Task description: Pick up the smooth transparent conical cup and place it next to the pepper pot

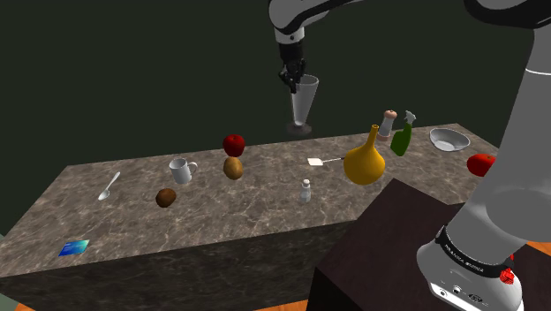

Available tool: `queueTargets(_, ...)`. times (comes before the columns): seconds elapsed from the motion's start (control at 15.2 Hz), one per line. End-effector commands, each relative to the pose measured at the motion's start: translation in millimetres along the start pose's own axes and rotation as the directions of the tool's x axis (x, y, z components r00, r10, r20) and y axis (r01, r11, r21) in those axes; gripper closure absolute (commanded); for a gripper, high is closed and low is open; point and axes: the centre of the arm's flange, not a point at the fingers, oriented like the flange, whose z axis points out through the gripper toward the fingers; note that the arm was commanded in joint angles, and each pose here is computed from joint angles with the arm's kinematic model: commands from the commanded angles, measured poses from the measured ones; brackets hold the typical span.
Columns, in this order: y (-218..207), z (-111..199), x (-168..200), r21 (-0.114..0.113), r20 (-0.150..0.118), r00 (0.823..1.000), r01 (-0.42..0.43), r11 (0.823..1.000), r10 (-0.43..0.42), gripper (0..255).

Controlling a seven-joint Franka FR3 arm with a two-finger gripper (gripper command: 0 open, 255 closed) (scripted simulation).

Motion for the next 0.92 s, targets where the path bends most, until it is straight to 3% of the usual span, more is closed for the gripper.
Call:
queueTargets(0.0, 2, -10, 0, 0.0, -0.001, 1.0, 0.0, 1.0, 0.0, 255)
queueTargets(0.86, 134, 14, -82, 0.0, -0.001, 1.0, 0.0, 1.0, 0.0, 255)
